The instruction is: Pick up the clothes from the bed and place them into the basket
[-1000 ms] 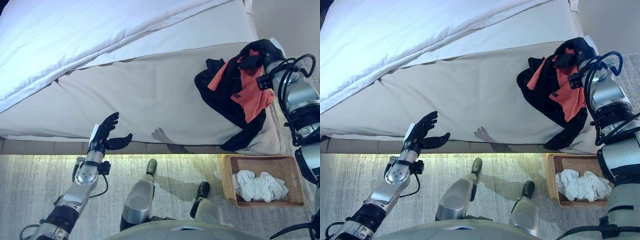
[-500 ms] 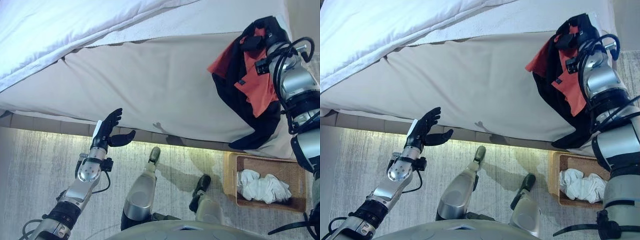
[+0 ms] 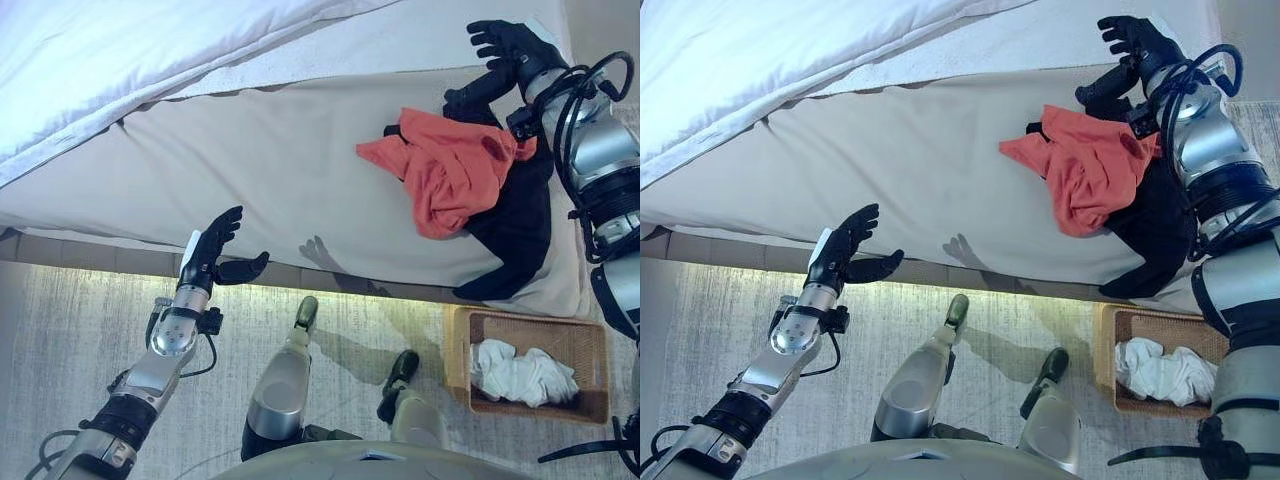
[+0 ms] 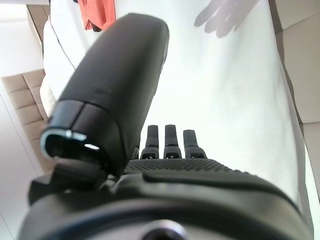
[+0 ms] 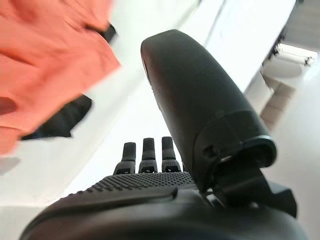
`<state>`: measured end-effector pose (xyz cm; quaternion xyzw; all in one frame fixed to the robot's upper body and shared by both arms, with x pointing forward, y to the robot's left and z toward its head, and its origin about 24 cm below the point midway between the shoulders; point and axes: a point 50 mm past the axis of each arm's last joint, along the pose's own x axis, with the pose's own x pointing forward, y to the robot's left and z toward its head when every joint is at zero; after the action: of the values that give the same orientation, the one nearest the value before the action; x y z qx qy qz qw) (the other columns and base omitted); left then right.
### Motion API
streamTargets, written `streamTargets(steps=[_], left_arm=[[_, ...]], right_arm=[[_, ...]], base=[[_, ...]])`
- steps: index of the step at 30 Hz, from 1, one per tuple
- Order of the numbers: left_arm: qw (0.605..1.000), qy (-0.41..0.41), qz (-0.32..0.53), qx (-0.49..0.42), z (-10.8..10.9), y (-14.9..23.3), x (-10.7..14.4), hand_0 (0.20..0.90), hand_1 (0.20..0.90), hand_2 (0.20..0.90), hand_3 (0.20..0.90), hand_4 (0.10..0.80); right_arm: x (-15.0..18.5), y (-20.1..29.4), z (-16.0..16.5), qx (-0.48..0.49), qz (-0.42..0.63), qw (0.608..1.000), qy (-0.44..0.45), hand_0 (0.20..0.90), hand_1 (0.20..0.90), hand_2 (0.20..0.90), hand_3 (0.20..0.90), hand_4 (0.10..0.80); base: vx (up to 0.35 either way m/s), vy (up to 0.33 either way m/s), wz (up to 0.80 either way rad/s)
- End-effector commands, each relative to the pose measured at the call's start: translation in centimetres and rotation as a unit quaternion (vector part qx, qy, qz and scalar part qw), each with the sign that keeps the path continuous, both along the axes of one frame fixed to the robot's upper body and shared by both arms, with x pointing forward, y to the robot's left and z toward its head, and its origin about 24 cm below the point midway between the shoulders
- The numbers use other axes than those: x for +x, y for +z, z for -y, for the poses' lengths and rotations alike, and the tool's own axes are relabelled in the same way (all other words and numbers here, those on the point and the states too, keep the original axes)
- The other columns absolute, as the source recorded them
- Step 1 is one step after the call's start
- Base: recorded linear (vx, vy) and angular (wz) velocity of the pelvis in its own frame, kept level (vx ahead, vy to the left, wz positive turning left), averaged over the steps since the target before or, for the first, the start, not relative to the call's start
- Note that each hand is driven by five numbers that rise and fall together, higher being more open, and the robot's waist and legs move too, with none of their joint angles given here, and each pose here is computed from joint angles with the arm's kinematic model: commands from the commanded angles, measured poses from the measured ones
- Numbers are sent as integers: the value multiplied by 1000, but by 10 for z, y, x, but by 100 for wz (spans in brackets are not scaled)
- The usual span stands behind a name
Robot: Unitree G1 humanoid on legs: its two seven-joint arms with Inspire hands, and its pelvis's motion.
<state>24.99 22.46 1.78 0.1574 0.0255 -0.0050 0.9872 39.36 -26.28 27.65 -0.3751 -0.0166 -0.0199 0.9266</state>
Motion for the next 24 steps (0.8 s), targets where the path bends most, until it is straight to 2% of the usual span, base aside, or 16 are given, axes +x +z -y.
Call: streamTargets(steps=[1, 4, 7, 11, 12, 14, 16, 24], left_arm=[[997, -26, 68, -5, -2, 24, -2, 900, 900, 900, 900, 800], [997, -27, 67, -2, -2, 24, -1, 900, 900, 900, 900, 800], [997, -29, 72, -2, -1, 25, -2, 900, 900, 900, 900, 800], [996, -26, 84, -11, 3, 29, -1, 900, 900, 900, 900, 800], [995, -26, 95, -20, 6, 33, 1, 900, 900, 900, 900, 800], [993, -29, 109, -26, 10, 38, 3, 900, 900, 900, 900, 800], [992, -31, 122, -29, 12, 43, 4, 900, 900, 900, 900, 800], [987, -32, 155, -34, 14, 61, 8, 900, 900, 900, 900, 800]], right_arm=[[-11, 54, -6, -37, 59, 997, 45, 900, 900, 900, 900, 800], [-13, 51, 8, -58, 64, 996, 12, 900, 900, 900, 900, 800], [-17, 58, 25, -121, 91, 987, -56, 900, 900, 900, 900, 800], [-20, 69, 26, -184, 125, 970, -97, 900, 900, 900, 900, 800], [-21, 74, 22, -251, 139, 951, -120, 900, 900, 900, 900, 800], [-20, 78, 19, -319, 138, 928, -138, 900, 900, 900, 900, 800], [-19, 76, 16, -349, 126, 917, -149, 900, 900, 900, 900, 800], [-7, 59, 8, -346, 118, 915, -171, 900, 900, 900, 900, 800]], base=[[0, 0, 0], [0, 0, 0], [0, 0, 0], [-17, 16, -1], [-82, 67, -3], [-102, 56, -2], [-94, 15, -3], [-79, -10, 9]])
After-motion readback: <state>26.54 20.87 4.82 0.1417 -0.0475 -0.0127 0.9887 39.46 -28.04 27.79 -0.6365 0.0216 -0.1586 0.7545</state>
